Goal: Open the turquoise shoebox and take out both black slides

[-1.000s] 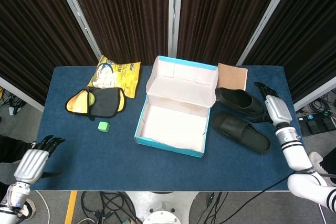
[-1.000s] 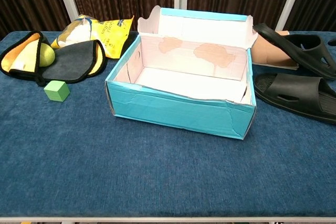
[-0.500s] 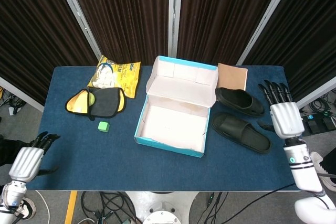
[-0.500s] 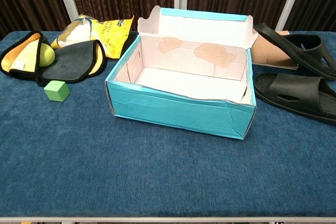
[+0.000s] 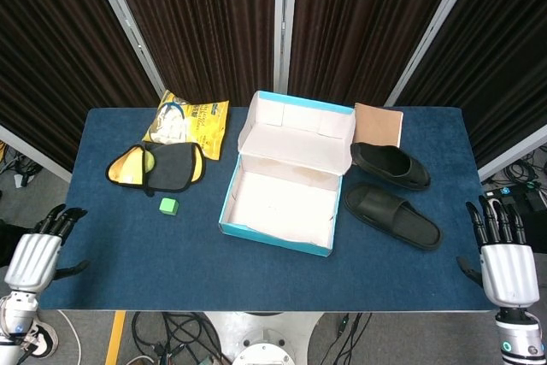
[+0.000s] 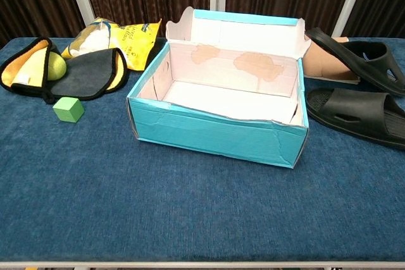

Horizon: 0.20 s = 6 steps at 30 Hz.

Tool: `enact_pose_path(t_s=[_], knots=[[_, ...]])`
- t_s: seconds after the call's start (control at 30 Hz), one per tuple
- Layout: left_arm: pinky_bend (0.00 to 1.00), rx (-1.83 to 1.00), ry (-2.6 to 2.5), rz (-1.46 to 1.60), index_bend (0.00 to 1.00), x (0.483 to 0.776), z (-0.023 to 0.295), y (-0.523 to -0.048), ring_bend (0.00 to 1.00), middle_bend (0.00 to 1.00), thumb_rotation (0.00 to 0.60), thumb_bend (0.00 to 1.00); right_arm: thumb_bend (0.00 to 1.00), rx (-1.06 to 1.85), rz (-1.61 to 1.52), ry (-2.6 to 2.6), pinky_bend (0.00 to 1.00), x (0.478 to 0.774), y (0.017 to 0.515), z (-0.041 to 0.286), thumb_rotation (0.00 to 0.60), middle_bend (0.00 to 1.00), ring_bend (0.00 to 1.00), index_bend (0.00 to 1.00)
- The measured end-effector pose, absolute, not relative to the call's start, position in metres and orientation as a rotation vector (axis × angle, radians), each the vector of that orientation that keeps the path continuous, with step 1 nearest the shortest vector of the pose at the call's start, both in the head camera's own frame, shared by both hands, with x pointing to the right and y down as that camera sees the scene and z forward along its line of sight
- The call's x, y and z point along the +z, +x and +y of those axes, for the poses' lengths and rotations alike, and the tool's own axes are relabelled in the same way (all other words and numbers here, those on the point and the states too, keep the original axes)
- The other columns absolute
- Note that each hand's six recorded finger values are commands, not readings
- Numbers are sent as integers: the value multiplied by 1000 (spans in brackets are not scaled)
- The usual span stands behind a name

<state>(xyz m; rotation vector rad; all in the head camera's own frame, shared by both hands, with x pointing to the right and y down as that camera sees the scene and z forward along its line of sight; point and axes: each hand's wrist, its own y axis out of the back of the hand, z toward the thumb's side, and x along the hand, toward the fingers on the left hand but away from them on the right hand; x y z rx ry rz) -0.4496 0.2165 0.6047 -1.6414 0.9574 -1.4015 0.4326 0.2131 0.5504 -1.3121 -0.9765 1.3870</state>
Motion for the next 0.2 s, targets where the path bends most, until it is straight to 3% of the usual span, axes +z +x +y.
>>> enact_pose_path(t_s=[0.2], knots=[[294,-1409,-1624,962,157,604,218,-451,81,148,600,5,21,1395,-982,-1322,0,556,437,218,600,0,0,0]])
